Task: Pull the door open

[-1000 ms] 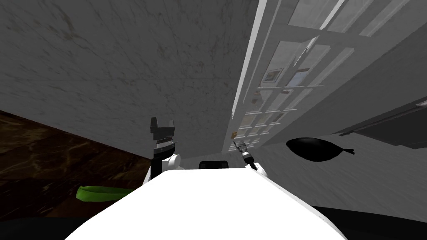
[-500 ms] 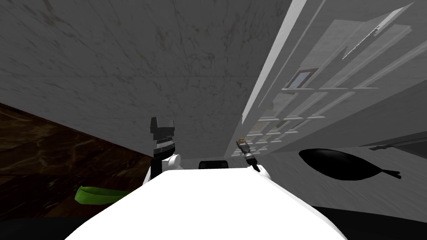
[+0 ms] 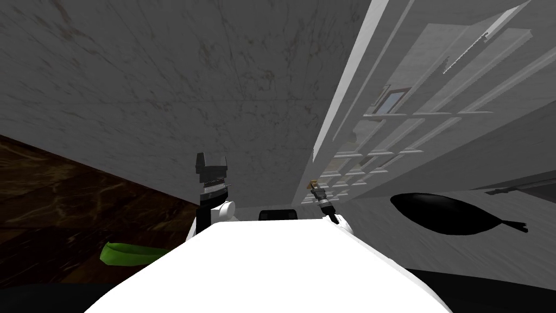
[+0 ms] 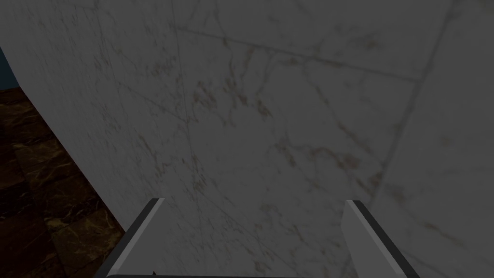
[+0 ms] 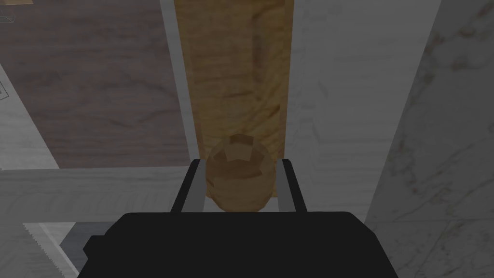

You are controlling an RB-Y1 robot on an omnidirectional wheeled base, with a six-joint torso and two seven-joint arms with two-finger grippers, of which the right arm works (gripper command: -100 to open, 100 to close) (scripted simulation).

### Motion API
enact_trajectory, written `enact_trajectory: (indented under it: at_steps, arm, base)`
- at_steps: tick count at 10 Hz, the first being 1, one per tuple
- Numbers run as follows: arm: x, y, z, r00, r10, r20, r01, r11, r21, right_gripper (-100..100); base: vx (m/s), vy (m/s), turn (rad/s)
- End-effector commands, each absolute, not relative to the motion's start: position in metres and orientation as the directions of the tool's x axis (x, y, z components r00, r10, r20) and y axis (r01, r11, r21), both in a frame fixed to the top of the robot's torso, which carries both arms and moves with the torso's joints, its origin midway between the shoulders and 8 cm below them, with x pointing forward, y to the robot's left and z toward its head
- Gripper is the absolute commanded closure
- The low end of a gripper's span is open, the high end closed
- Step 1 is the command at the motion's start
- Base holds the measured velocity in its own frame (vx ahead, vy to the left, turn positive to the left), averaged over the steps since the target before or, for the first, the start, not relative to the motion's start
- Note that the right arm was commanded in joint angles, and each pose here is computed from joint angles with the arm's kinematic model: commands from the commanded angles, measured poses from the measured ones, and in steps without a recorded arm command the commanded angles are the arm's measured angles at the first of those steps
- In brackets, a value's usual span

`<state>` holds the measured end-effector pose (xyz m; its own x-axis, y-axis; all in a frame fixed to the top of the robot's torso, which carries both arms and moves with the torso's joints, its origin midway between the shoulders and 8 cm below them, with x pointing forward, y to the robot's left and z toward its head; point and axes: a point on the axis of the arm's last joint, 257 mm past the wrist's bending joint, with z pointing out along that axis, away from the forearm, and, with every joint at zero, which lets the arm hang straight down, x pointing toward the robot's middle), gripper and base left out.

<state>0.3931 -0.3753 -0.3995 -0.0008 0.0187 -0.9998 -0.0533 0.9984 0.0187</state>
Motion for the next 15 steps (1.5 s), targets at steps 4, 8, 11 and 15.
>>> enact_trajectory:
  at_steps: [4,8,11,15]
  arm:
    - [0.395,-0.377,-0.397,0.003,0.099,-0.995,-0.044,0.994,0.099,100]
    - [0.396,-0.379,-0.395,0.009,0.180,-0.984,-0.035,0.983,0.180,100]
    - [0.398,-0.381,-0.393,0.015,0.266,-0.964,-0.027,0.964,0.265,100]
    - [0.400,-0.383,-0.391,0.027,0.387,-0.922,-0.018,0.922,0.386,100]
  base:
    - [-0.030,-0.014,0.041]
    - [-0.039,-0.018,0.047]
    - [-0.042,-0.022,0.057]
    - [-0.050,-0.024,0.073]
